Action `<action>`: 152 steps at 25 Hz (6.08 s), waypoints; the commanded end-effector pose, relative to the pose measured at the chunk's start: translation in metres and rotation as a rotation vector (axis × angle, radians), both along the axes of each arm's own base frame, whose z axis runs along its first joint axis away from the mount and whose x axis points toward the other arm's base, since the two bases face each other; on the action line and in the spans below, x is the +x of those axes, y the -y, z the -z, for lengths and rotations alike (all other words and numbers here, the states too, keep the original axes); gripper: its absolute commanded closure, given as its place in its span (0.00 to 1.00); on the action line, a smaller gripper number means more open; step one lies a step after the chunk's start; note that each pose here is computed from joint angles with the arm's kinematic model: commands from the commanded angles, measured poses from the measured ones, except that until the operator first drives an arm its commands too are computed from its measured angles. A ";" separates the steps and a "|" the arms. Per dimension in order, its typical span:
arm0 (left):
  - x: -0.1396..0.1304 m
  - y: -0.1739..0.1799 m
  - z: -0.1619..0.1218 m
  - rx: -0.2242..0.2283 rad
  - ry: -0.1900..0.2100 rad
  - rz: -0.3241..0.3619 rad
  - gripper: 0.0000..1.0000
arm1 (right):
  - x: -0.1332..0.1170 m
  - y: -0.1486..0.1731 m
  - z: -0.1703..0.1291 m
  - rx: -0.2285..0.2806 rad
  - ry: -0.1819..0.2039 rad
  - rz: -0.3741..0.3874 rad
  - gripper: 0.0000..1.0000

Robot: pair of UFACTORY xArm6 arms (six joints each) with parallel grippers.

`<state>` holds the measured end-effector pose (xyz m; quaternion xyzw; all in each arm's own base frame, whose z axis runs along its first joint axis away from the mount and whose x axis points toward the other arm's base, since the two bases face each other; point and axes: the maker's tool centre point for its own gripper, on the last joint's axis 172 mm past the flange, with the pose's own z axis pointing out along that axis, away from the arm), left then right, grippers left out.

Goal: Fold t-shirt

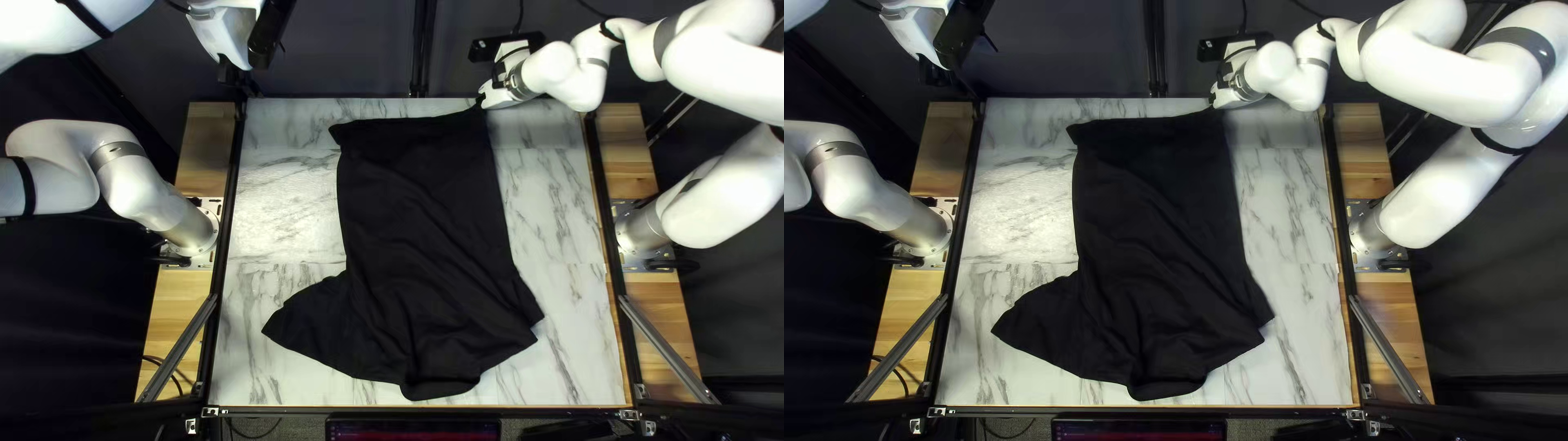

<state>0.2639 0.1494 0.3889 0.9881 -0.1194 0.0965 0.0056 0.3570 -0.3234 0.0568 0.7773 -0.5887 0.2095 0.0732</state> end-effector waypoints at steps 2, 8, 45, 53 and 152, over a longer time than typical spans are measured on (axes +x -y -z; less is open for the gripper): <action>0.000 0.000 0.000 0.000 0.000 0.000 0.00 | -0.005 0.004 -0.005 -0.008 0.003 0.029 1.00; 0.000 0.000 0.000 0.000 0.000 0.000 0.00 | -0.008 0.008 -0.009 -0.014 -0.007 0.051 1.00; 0.000 0.000 0.000 0.000 0.000 0.000 0.00 | -0.026 -0.231 -0.040 0.085 -0.176 0.005 0.00; 0.000 0.000 0.000 0.000 0.000 0.000 0.00 | -0.042 -0.322 -0.029 0.164 -0.270 0.064 0.00; 0.000 0.000 0.000 0.000 0.000 0.000 0.00 | -0.132 -0.493 0.025 0.419 -0.336 -0.840 0.00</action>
